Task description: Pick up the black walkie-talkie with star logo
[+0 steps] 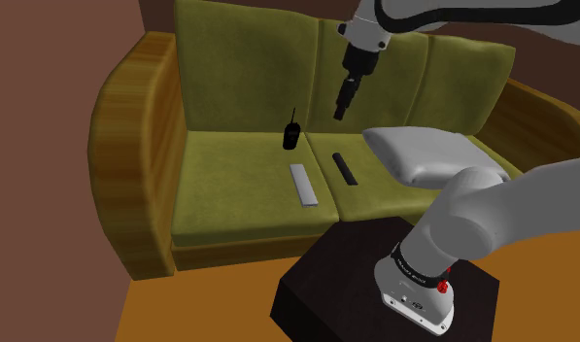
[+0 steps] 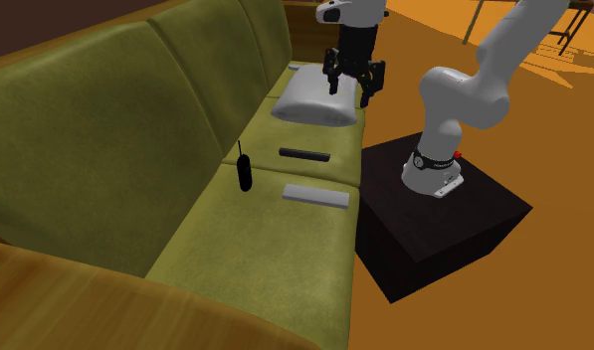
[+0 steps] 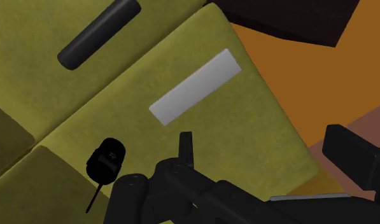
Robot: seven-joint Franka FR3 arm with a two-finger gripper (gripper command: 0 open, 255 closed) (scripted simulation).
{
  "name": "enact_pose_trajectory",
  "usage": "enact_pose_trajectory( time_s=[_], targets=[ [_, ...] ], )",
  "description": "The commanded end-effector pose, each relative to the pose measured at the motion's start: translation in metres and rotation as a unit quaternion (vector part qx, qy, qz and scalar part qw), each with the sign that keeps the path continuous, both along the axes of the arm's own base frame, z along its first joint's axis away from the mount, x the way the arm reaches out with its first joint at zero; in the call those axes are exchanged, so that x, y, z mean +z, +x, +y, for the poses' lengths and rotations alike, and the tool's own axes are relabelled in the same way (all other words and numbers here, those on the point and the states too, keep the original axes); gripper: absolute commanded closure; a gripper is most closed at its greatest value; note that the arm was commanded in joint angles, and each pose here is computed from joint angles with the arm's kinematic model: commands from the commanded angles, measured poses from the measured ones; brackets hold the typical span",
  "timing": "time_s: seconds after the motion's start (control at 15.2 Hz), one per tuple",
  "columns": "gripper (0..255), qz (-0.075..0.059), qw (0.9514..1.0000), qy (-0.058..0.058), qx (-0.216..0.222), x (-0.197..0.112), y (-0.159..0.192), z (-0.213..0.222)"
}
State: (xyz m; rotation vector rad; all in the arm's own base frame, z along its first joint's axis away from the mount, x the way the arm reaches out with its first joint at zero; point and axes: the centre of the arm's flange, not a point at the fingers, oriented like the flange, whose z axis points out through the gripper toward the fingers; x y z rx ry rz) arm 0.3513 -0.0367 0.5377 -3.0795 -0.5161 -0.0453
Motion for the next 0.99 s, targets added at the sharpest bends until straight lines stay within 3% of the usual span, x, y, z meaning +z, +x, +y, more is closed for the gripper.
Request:
enact_pose_trajectory(
  time_s=[0.0,0.46,0.92],
  targets=[
    [0,-0.006,0.9996,-0.002,0.027,-0.017,0.014,-0.017],
    [0,-0.023,0.9932,-0.005,0.114,-0.069,0.064,-0.071],
    [0,-0.039,0.9789,-0.009,0.200,-0.118,0.124,-0.116]
  ],
)
